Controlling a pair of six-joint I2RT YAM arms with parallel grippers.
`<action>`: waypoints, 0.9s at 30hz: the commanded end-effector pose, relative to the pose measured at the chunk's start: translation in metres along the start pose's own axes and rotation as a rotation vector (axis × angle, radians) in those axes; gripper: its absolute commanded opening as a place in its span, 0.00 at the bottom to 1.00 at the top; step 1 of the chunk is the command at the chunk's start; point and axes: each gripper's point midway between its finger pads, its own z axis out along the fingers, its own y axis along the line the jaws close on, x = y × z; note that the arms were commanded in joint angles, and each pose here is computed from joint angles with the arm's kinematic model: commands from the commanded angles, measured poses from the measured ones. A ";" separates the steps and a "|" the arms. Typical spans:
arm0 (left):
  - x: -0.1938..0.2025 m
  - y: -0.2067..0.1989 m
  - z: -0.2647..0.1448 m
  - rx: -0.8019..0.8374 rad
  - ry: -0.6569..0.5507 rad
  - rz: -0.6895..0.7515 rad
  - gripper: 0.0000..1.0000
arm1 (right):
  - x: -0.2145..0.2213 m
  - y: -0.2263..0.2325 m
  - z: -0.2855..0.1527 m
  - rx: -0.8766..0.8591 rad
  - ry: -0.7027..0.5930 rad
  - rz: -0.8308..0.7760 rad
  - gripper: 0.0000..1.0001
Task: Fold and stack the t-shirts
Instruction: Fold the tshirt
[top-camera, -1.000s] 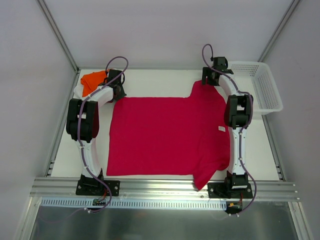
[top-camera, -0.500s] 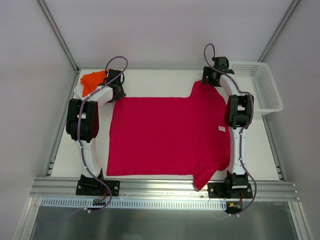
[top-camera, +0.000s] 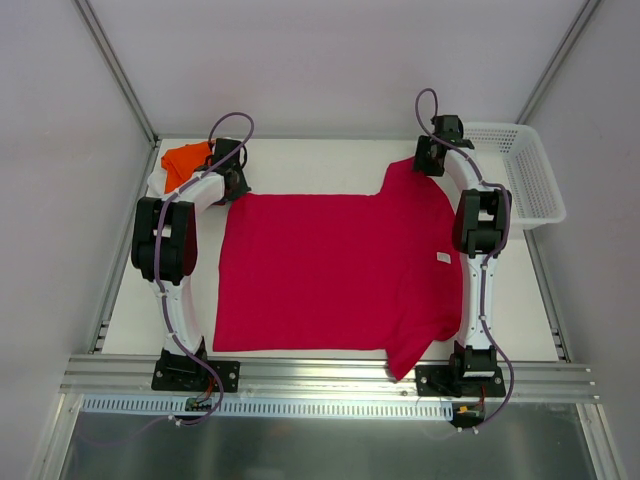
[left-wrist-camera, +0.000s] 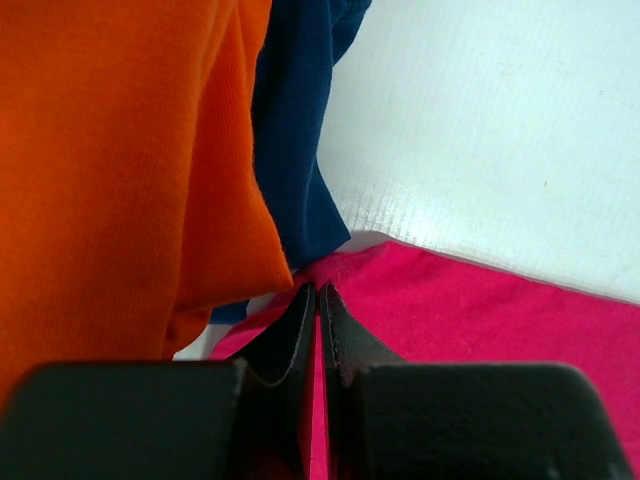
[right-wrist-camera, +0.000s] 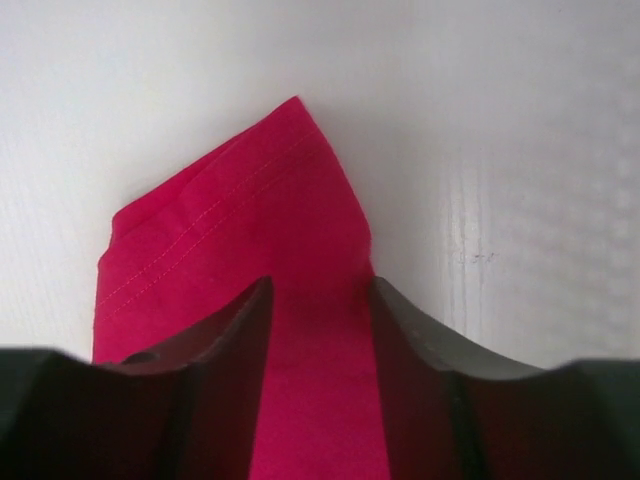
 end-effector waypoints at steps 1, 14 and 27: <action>-0.009 -0.003 -0.002 0.024 -0.008 -0.025 0.00 | -0.022 0.007 -0.021 -0.032 -0.038 0.015 0.45; -0.010 -0.003 -0.001 0.028 -0.007 -0.024 0.00 | -0.023 0.003 -0.024 -0.018 -0.042 0.010 0.00; -0.015 0.000 -0.015 0.020 -0.032 -0.034 0.00 | -0.037 0.012 -0.069 -0.025 -0.096 -0.013 0.00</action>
